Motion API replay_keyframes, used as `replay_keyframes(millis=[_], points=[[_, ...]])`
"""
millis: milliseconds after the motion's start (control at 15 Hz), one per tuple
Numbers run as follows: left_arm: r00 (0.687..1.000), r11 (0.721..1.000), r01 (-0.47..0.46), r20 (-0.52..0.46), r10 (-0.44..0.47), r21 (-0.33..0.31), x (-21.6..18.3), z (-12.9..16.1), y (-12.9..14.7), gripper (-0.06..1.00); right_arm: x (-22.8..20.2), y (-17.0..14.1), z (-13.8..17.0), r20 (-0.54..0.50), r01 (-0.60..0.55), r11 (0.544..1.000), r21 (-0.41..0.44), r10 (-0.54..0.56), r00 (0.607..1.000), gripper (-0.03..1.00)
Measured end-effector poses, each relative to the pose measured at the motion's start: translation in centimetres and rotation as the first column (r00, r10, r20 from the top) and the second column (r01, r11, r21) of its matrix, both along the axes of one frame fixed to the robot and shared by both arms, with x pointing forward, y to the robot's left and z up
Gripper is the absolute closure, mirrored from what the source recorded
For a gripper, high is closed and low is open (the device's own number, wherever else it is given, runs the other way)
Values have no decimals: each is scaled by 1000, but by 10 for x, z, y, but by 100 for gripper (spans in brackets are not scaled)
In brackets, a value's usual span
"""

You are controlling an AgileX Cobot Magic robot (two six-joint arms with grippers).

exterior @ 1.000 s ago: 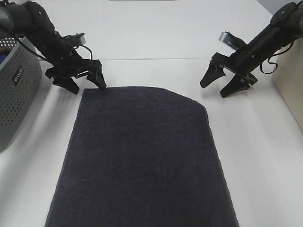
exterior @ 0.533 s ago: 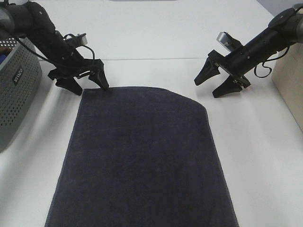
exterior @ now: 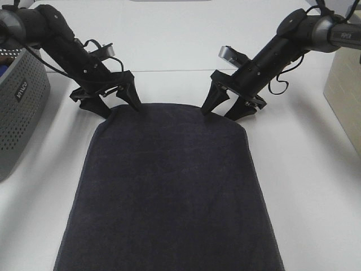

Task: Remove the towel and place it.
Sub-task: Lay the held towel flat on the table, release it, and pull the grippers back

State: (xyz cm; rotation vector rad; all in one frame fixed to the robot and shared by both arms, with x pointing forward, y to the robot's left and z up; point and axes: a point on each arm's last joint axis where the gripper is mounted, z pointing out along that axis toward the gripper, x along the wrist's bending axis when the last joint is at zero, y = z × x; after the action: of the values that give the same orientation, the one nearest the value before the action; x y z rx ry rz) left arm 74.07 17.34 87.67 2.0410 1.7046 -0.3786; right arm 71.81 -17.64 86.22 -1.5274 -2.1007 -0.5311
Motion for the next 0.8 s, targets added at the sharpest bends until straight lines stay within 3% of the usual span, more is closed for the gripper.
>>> replay_keyframes(millis=[267,400,667,800], points=[[1000,1000,19,-5,-19,-2,-3,-3,-13,22,-5,26,-3,29,-28,998,-58,30,999,45],[1000,1000,19,0,-19,19,-2,-5,-11,37,-2,27,-5,51,-5,996,-85,9,999,63],[999,998,36,15,-37,58,-1,-12,-8,88,-1,24,-8,71,-12,993,-120,20,997,91],[998,997,48,23,-50,60,-1,-12,-8,92,-1,23,-8,80,-17,992,-128,27,996,96]])
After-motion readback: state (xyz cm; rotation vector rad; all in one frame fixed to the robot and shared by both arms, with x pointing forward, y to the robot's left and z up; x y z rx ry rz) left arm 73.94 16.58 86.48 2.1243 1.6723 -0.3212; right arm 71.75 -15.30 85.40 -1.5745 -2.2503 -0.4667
